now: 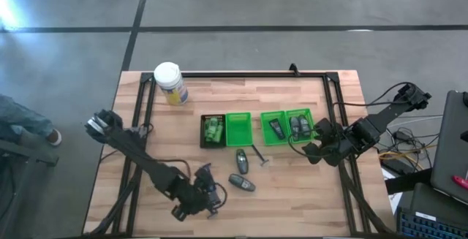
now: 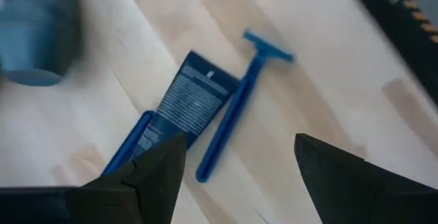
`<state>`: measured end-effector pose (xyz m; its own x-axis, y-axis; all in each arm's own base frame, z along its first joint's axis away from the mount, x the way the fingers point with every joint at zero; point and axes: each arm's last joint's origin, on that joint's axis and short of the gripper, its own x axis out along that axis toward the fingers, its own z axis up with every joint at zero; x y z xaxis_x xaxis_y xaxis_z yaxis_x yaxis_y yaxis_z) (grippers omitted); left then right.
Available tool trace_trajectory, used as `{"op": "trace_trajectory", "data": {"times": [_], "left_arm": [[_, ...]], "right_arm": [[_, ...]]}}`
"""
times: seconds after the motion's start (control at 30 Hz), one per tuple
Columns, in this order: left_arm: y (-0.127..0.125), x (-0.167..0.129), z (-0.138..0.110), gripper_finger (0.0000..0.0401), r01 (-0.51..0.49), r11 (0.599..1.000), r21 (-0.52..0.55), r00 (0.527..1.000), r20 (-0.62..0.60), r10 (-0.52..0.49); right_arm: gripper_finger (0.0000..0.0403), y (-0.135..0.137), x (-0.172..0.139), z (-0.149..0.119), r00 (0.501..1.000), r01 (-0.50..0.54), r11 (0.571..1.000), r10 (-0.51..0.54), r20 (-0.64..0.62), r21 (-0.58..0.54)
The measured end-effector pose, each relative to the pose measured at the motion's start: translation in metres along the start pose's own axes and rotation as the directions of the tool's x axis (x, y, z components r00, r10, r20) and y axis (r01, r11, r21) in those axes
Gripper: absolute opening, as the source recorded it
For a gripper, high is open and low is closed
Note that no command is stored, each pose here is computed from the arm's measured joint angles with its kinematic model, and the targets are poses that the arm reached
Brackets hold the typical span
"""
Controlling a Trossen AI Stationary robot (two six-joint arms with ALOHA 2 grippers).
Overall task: Pick & Place Travel size toiletries
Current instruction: Put the blue razor into the left green bin
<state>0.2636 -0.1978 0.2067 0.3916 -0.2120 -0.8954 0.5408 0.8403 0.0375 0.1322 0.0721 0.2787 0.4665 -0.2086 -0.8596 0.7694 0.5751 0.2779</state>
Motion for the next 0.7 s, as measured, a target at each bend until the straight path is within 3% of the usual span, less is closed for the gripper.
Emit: {"op": "trace_trajectory", "data": {"times": [0.33,0.7], "left_arm": [[0.011,0.041,-0.001,0.0231,0.108,0.990,0.092,0.988,-0.117,-0.097],[0.017,0.058,0.000,0.0174,0.137,0.984,0.117,0.987,-0.097,-0.126]], "right_arm": [[0.0368,0.000,0.000,-0.001,1.000,-0.002,1.000,0.002,-0.021,0.009],[0.0368,0.000,0.000,-0.001,1.000,-0.002,1.000,0.002,-0.027,0.011]]}}
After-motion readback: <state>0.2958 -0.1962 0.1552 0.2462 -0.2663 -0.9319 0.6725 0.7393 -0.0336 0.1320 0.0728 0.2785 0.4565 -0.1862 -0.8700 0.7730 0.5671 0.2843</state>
